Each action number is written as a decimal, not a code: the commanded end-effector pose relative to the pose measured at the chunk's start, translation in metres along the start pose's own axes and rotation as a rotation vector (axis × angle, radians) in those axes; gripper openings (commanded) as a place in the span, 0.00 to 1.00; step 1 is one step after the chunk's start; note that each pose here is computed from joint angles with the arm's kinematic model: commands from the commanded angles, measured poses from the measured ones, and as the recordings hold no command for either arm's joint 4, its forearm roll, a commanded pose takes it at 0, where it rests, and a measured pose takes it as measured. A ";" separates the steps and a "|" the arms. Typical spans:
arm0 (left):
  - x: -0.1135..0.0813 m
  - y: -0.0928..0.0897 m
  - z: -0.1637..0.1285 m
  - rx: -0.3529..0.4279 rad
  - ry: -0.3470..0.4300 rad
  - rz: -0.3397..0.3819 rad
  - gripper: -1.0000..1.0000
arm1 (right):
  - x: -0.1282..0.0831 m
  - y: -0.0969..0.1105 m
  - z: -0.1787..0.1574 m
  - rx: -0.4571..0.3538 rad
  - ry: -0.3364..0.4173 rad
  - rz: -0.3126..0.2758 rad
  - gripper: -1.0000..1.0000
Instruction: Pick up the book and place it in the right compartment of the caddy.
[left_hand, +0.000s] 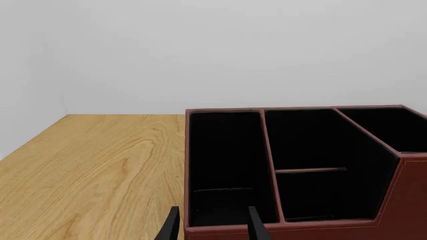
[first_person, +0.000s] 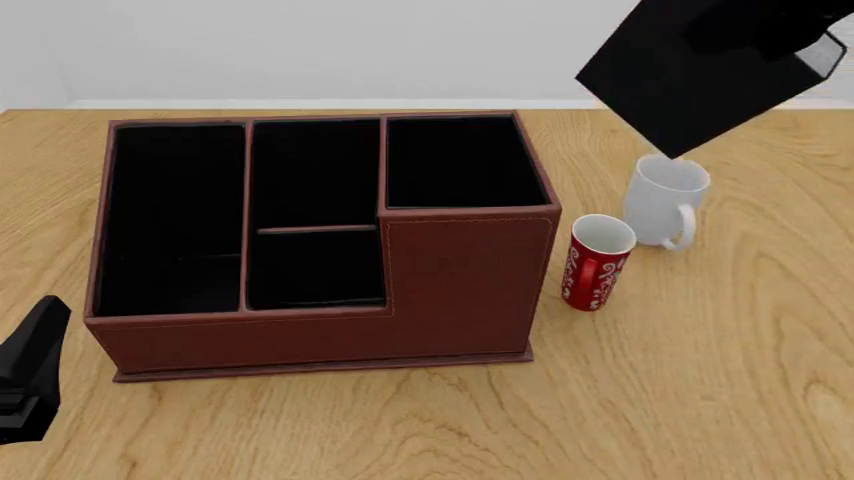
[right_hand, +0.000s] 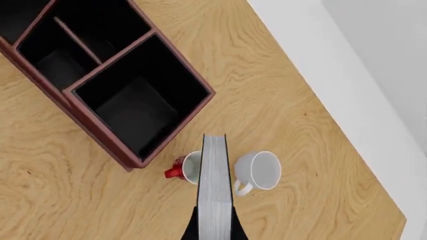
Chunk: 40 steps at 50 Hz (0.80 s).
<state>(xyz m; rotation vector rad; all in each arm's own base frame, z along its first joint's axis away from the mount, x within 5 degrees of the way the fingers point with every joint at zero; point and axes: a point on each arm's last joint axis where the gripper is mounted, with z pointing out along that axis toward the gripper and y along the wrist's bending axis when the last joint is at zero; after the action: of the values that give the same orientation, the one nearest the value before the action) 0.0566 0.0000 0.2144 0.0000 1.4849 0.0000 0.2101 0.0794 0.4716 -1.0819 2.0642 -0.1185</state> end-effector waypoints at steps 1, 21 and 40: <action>0.000 0.000 0.000 0.000 0.000 0.000 1.00 | -0.016 0.003 0.001 -0.016 -0.035 -0.030 0.00; 0.000 0.000 0.000 0.000 0.000 0.000 1.00 | -0.036 0.014 0.012 -0.069 -0.061 -0.076 0.00; 0.000 0.000 0.000 0.000 0.000 0.000 1.00 | -0.055 0.029 0.019 -0.120 -0.092 -0.121 0.00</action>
<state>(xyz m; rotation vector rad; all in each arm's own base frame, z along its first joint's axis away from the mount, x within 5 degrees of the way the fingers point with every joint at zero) 0.0566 0.0000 0.2144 0.0000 1.4849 0.0000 0.2245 0.1305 0.4753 -1.2524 1.9667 -0.0367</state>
